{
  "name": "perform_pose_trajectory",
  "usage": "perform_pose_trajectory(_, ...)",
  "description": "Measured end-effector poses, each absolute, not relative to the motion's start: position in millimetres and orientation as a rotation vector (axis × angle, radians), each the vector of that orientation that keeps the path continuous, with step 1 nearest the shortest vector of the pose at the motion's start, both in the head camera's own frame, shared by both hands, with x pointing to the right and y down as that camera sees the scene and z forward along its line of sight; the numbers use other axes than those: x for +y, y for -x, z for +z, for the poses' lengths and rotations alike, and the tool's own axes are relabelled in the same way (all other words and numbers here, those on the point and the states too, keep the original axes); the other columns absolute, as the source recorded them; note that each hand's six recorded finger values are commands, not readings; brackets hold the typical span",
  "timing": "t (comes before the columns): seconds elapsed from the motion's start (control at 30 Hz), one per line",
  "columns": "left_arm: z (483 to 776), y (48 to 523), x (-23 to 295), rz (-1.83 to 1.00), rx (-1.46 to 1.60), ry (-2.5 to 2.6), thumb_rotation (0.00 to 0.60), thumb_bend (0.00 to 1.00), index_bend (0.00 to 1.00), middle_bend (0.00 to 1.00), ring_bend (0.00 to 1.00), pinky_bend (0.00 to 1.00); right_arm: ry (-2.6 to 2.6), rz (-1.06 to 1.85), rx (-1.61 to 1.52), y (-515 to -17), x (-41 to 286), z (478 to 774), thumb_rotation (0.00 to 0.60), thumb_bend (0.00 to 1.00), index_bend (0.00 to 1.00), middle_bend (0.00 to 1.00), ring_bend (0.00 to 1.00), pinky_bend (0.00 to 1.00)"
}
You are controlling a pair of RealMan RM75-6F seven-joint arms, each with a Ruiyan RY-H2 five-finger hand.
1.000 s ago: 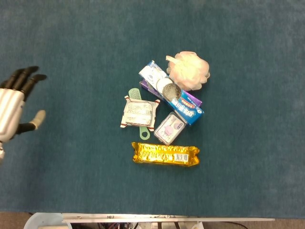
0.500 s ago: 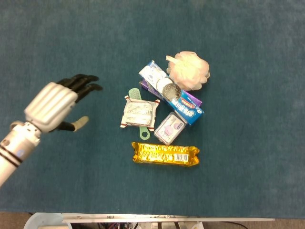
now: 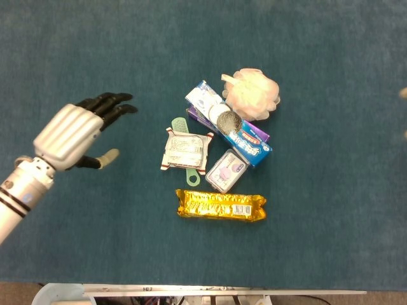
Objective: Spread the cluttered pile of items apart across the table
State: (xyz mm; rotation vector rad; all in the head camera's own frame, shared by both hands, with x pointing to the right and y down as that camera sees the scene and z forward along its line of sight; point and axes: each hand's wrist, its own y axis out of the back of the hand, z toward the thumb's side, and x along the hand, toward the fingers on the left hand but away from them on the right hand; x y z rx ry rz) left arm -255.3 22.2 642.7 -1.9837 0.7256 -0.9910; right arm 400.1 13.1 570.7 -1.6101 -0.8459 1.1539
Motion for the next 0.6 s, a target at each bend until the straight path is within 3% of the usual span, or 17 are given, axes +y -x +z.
perform_pose_trajectory(0.13, 634.6, 269.9, 25.8, -1.017, 0.758, 1.953, 0.600, 0.32, 0.16, 0.10, 0.11, 0.26, 1.651, 1.098, -0.741, -373.7, 7.8, 576.0, 0.600, 0.20, 0.24, 0.34, 0.24, 0.39)
perform_pose_trajectory(0.47, 619.3, 301.1, 39.0, -1.084, 0.821, 1.906, 0.600, 0.32, 0.16, 0.10, 0.11, 0.26, 1.716, 0.976, -0.386, -298.8, 9.0, 603.1, 0.600, 0.02, 0.11, 0.25, 0.18, 0.36)
perform_pose_trajectory(0.6, 614.4, 308.6, 44.9, -1.095, 0.843, 1.900, 0.600, 0.32, 0.15, 0.10, 0.11, 0.26, 1.758, 0.914, -0.273, -265.5, 20.9, 613.9, 0.600, 0.00, 0.10, 0.24, 0.18, 0.36)
